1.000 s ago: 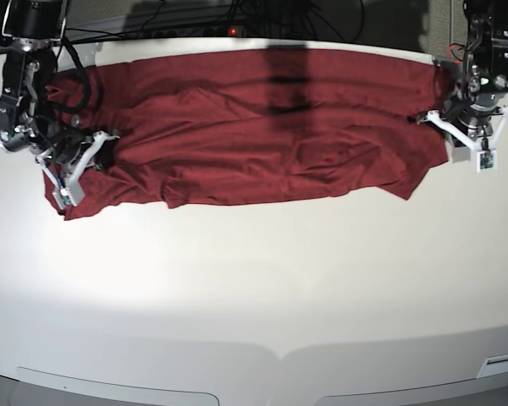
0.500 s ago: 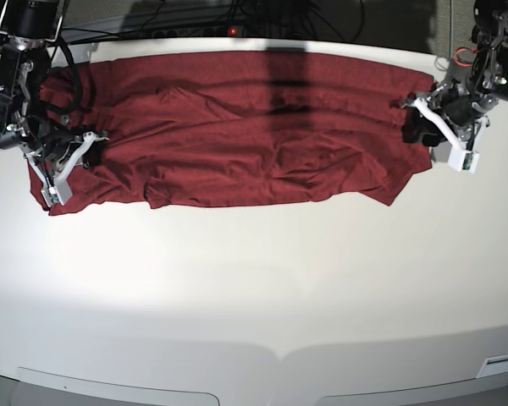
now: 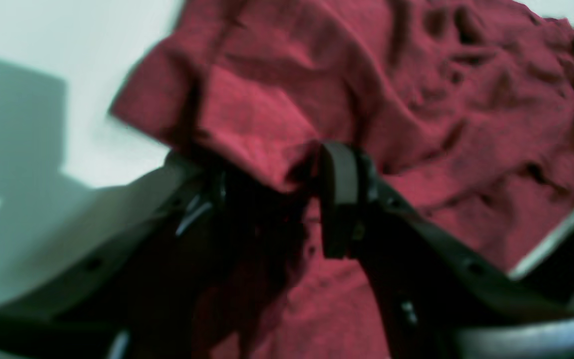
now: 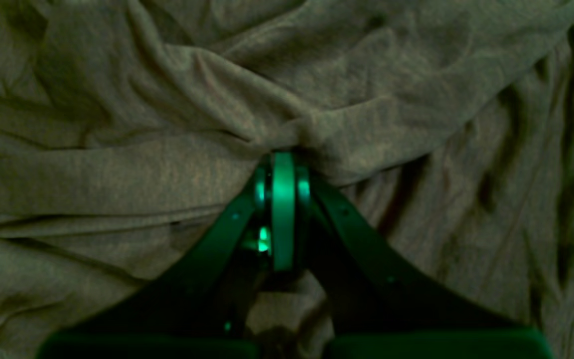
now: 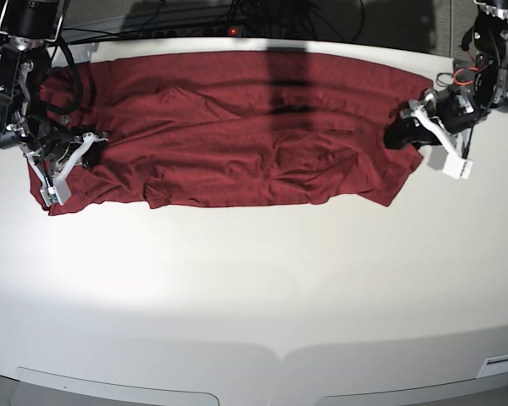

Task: Fold the T-shirt properly
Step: 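Fold the shirt end held by the left gripper toward the right gripper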

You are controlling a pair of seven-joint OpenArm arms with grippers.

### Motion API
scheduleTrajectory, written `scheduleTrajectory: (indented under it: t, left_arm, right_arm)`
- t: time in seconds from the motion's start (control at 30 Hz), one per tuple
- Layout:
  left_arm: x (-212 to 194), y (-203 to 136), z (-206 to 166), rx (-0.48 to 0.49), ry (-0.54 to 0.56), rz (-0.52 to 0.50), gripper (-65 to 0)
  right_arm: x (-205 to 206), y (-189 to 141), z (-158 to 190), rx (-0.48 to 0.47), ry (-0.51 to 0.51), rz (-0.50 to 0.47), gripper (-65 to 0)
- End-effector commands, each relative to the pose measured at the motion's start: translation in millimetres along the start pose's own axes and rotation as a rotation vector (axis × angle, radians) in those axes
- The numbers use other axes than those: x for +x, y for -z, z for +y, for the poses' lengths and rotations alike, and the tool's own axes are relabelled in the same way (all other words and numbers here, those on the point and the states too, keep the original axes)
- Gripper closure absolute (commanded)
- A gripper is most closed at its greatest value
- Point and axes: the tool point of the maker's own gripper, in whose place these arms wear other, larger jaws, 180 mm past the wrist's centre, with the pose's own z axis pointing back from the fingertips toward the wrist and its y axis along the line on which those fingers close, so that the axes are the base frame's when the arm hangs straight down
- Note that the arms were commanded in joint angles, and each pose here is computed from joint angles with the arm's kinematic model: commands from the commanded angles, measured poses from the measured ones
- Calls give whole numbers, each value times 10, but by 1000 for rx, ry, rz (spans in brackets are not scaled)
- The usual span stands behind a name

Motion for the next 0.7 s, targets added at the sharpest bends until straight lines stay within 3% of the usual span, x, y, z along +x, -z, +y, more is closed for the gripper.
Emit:
scheduleTrajectory:
  t: [0.0,0.13,0.2,0.27,0.47,0.67]
  left_arm:
    - [-60,5,-20,-3,11,32,-232]
    - [-73,61,-91,-20,-2,23,-200]
    - [-71,62,-90,-20,-1,22,-124]
    - [-73,62,-85,-17,-4,23,0]
    - [-35,55,66,65,-46,1,0]
    - [1,-27,360,212,3,-4,0]
  right_arm:
    - [54,-59,-87,-26,-13,-2,0]
    - [53,-60,-89,-26,-13,-1,0]
    - [51,-60,-89,-26,-13,0,0]
    - [53,-60,-89,-26,-13,-1,0]
    - [98,-65,-59,-9,-4,-25,0]
    - [579,-385,87,80,15,-208,0]
